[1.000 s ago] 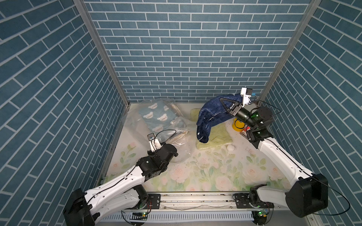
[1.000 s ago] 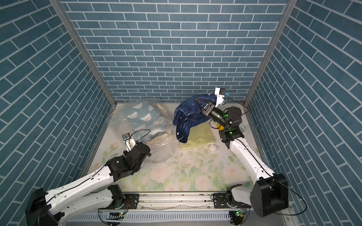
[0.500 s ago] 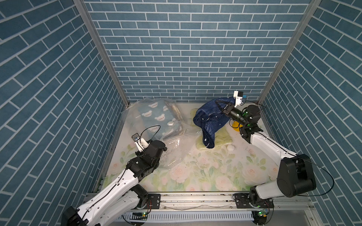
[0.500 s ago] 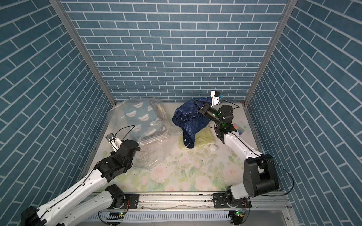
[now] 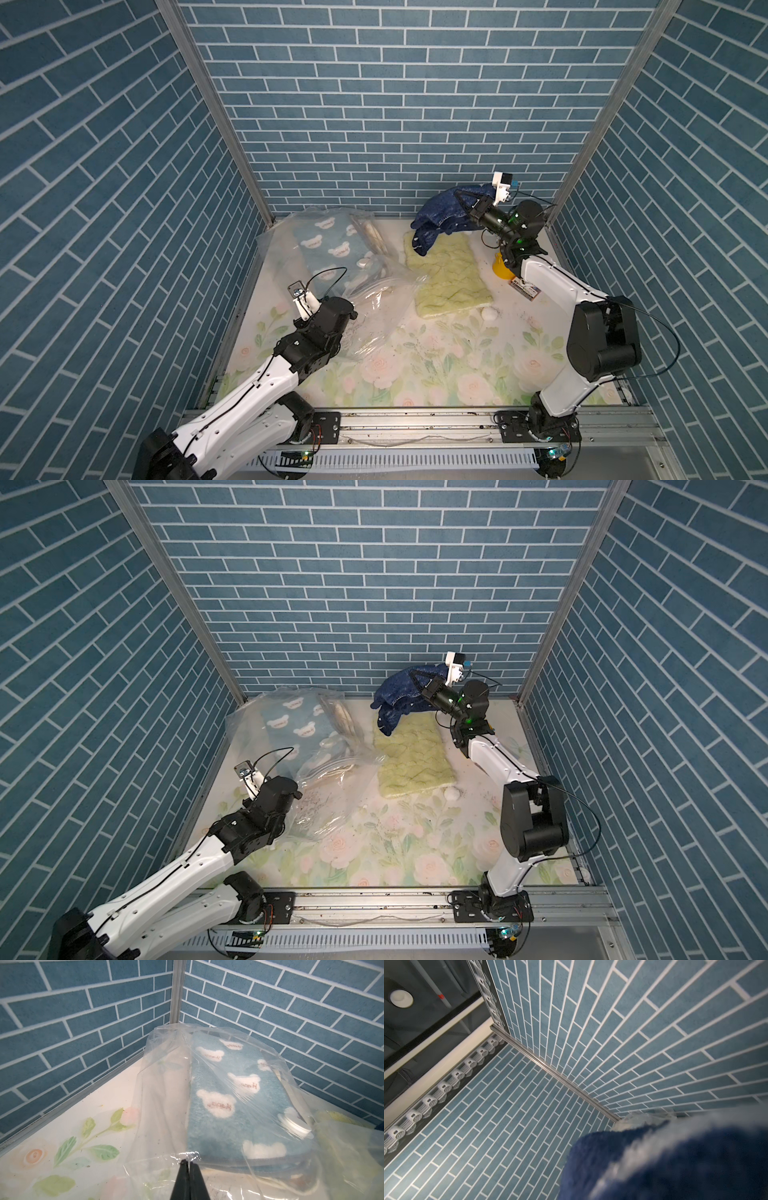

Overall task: Take the blanket out of the vacuum bag
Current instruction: Place the blanket at the center of the board.

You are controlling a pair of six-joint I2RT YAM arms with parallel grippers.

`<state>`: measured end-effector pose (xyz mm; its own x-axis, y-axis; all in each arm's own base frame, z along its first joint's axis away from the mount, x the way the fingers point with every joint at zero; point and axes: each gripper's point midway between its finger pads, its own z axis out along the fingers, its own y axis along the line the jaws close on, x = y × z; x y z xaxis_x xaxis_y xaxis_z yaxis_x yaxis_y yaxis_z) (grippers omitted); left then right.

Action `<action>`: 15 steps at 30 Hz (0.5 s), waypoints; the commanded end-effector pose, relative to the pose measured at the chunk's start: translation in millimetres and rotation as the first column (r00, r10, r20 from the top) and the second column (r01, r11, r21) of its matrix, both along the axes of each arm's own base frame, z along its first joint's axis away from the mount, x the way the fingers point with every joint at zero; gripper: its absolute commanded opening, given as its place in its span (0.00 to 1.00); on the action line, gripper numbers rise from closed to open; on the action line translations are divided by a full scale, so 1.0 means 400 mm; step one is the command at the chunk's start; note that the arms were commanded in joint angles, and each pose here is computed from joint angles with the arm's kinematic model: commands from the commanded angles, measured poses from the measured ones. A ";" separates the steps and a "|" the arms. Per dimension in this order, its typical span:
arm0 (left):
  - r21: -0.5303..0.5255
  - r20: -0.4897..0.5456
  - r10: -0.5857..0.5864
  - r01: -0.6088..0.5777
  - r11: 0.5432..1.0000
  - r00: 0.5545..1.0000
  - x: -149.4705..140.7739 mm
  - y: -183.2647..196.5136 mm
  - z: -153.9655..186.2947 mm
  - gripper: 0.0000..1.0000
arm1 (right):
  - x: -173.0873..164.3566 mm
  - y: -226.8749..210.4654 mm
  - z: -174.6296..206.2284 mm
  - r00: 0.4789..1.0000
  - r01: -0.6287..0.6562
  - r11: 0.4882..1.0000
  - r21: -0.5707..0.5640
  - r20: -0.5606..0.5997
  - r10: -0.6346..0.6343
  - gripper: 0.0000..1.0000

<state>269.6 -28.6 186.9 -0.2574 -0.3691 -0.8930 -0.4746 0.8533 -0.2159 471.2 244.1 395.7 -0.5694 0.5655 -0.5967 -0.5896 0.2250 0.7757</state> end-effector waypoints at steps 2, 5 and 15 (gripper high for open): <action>-0.012 0.006 -0.019 0.019 1.000 1.000 -0.002 -0.002 0.004 0.00 | 0.102 0.021 0.120 0.995 0.018 1.000 -0.023 0.095 -0.016 0.00; -0.028 0.012 -0.029 0.030 0.999 0.999 -0.001 -0.007 0.004 0.00 | 0.184 0.020 0.194 0.991 0.028 0.999 -0.028 0.134 -0.024 0.00; -0.054 0.030 -0.051 0.053 0.997 0.998 -0.008 -0.011 0.012 0.00 | 0.078 -0.027 -0.156 0.980 0.144 0.989 -0.031 -0.135 -0.147 0.00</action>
